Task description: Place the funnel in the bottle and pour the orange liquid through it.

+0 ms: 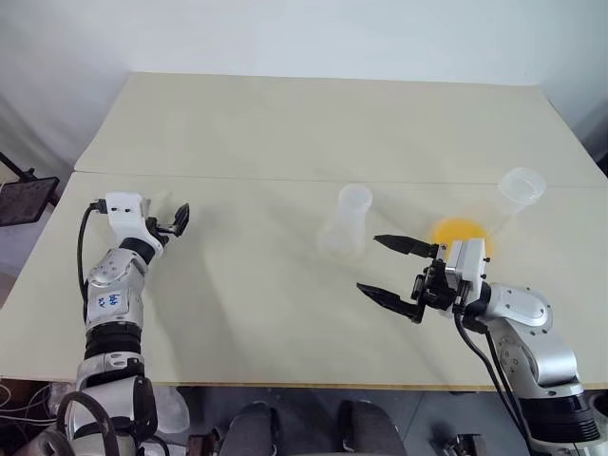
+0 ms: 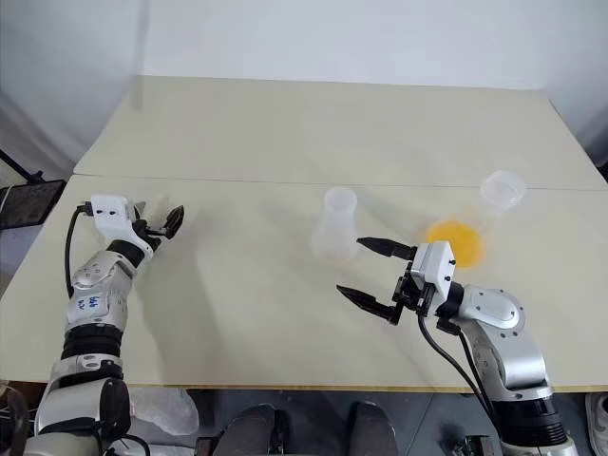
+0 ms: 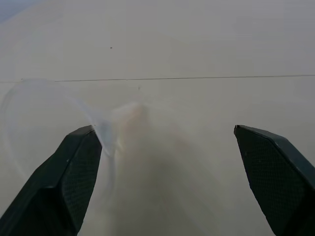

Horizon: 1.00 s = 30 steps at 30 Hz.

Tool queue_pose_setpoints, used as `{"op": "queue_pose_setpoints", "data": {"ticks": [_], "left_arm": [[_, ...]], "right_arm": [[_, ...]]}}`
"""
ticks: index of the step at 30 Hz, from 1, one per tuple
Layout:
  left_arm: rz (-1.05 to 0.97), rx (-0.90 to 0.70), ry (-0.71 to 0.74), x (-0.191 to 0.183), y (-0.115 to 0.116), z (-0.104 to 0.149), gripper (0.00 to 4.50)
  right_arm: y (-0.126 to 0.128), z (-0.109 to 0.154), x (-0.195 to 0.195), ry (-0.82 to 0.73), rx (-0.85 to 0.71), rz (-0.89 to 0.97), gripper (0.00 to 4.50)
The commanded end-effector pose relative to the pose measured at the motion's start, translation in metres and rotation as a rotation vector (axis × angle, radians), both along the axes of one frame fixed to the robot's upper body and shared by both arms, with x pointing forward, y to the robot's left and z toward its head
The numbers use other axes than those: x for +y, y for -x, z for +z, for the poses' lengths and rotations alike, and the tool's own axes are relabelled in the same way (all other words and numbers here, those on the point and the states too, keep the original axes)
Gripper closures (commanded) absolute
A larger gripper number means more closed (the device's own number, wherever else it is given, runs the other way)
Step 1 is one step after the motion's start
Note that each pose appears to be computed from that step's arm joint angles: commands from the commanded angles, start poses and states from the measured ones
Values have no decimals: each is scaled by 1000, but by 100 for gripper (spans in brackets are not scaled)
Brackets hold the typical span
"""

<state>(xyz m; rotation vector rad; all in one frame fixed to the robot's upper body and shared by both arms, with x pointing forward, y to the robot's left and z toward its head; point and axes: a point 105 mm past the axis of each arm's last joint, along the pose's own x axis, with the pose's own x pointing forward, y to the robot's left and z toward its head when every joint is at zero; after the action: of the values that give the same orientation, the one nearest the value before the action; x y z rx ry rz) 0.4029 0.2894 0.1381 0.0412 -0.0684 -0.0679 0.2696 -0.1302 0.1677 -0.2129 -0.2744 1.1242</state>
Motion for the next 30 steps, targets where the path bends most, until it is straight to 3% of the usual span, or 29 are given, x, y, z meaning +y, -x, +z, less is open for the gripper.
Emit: {"op": "queue_pose_setpoints", "data": {"ticks": [1,12,19,23,26,30], "left_arm": [[4,-45,-22,5,-2,14,88],[-26,-66,-23,4,7,16,443],[-342,-262,-85,-33,21,82,447],[-811,-337,-363,-107,46,129,447],[-1084,-347,-589,-150,59,141,447],[-1247,-338,-802,-177,60,147,447]], "right_arm": [[5,10,-1,2,-49,-4,0],[7,12,-4,-12,-67,-30,0],[13,17,-18,-34,-79,-112,0],[22,12,-46,-40,-71,-248,0],[27,6,-62,-45,-72,-342,0],[32,-1,-72,-56,-72,-417,0]]}}
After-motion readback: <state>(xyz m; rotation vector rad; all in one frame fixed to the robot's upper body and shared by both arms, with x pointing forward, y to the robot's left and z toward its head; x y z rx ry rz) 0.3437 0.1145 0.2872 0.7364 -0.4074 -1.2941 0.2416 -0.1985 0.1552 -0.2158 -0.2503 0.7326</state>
